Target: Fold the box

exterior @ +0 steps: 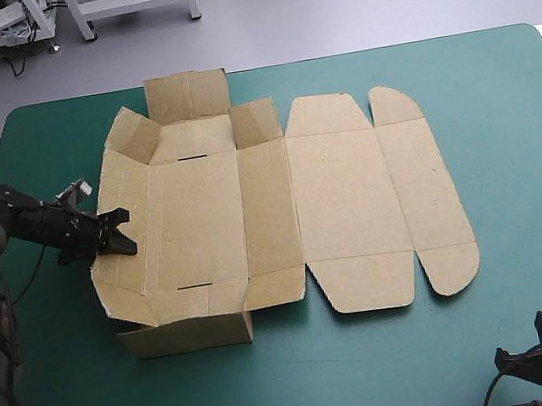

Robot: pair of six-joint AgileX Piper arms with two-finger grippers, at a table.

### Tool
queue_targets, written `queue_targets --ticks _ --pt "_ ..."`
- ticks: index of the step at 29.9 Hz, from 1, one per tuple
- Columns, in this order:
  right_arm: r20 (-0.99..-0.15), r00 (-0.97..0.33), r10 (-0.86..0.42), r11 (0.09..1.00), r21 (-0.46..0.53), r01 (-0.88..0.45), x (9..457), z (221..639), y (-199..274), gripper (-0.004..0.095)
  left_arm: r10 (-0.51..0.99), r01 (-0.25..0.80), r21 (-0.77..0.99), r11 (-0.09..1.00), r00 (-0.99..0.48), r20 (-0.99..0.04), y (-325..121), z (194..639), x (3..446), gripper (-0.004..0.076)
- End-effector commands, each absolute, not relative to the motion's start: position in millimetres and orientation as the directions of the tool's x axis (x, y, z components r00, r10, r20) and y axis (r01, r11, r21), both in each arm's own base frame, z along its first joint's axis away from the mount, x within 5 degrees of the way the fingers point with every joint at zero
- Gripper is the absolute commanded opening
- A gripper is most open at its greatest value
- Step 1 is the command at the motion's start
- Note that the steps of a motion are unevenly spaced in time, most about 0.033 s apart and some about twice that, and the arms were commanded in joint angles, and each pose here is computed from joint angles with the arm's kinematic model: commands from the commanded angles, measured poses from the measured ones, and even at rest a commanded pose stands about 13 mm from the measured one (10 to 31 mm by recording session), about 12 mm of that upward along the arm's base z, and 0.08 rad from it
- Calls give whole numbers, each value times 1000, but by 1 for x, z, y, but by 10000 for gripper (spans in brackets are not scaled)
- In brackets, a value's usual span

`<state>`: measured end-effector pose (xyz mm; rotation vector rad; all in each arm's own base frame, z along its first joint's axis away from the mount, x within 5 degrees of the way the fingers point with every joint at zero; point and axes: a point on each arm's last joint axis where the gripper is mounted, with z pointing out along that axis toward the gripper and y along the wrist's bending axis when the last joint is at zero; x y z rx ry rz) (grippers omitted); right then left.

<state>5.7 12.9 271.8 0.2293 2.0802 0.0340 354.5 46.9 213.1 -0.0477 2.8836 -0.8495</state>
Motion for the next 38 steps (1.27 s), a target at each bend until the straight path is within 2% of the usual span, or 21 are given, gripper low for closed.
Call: queue_targets --ticks 1,5,11,15,24,31,35,38 --pt "-890 -424 167 982 114 148 9 283 12 -13 53 140 -477 868 -980 -190 31 263 345 -10" --pt "-890 -424 167 982 114 148 9 283 12 -13 174 283 -380 881 -940 -295 2 301 339 -10" --pt "-889 -423 172 982 122 143 9 283 12 -13 345 435 -198 878 -864 -366 -45 340 326 -10" --pt "-890 -420 179 982 133 136 9 283 13 -13 490 528 0 849 -789 -371 -67 360 315 -10" --pt "-890 -417 187 981 150 121 9 283 15 -13 675 638 255 726 -593 -438 -120 407 298 -10" --pt "-891 -418 175 984 141 112 9 284 15 -13 802 658 471 588 -396 -448 -146 434 290 -10" --pt "-891 -418 175 984 141 112 9 284 15 -13 872 694 550 465 -250 -421 -161 437 288 -10" --pt "-891 -418 175 984 141 112 9 284 15 -13 915 704 604 374 -174 -364 -168 436 287 -10"
